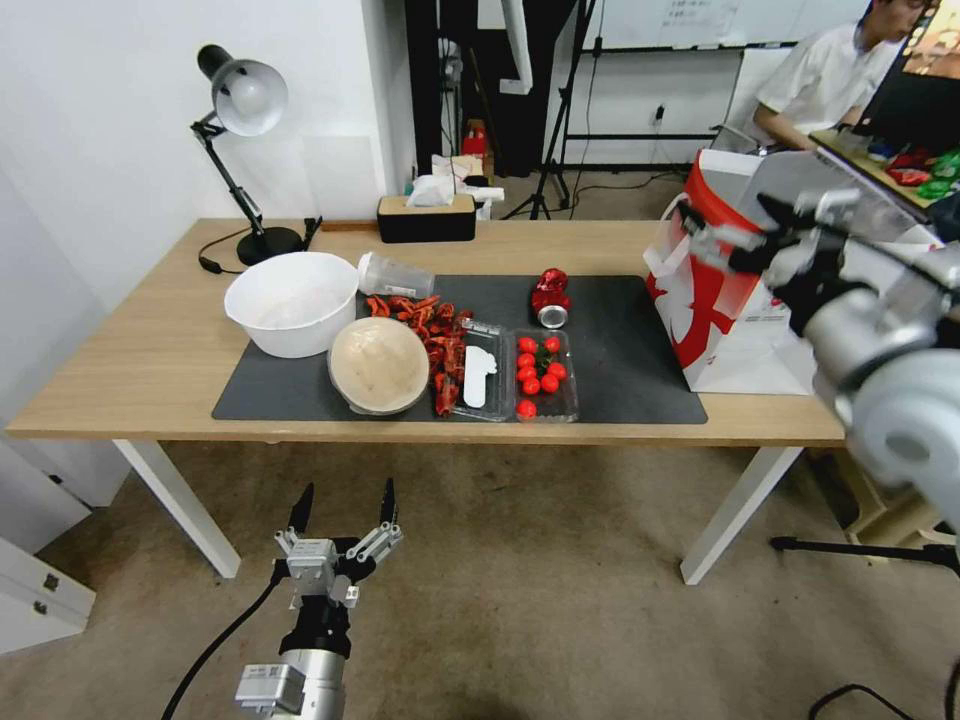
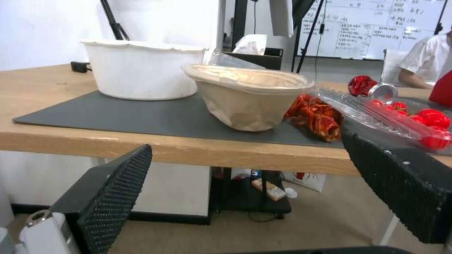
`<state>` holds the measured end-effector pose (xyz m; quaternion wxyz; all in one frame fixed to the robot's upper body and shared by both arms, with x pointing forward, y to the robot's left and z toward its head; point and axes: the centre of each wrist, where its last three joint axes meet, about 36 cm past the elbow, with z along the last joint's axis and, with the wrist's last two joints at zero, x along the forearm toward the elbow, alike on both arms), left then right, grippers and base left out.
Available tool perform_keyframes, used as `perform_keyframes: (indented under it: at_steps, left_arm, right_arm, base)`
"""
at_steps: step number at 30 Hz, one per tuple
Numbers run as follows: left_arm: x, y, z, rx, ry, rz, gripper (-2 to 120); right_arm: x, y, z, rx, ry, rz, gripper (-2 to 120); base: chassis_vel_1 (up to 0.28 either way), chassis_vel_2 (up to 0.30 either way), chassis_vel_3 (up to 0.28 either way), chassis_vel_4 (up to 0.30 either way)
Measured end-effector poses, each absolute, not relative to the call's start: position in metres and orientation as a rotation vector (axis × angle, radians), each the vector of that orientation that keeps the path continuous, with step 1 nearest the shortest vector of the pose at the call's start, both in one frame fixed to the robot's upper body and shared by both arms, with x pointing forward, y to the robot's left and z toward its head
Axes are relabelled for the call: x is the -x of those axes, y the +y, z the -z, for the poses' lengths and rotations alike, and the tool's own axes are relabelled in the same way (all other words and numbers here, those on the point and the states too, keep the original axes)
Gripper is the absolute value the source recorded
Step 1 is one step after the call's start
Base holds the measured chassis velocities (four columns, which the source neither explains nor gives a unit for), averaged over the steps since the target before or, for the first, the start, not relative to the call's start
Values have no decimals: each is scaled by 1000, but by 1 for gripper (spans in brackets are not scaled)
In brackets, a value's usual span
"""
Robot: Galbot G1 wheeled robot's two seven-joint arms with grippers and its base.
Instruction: Pick up the trash from the table and place it into the takeout bag.
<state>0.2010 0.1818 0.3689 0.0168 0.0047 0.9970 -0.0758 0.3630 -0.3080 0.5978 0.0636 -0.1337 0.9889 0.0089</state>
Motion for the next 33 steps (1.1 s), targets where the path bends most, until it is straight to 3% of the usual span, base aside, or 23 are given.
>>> perform_keyframes:
  at_steps: [21, 33]
  left_arm:
    - [-202, 182, -361, -6, 3095, 239, 100]
    - [-205, 182, -356, -13, 3097, 240, 100]
  right_arm:
    - [-266, -316, -412, 196, 2968, -51, 100]
    - [-249, -307, -365, 145, 3061, -110, 100]
  base:
    - [0, 0, 0, 0]
    - [0, 0, 0, 0]
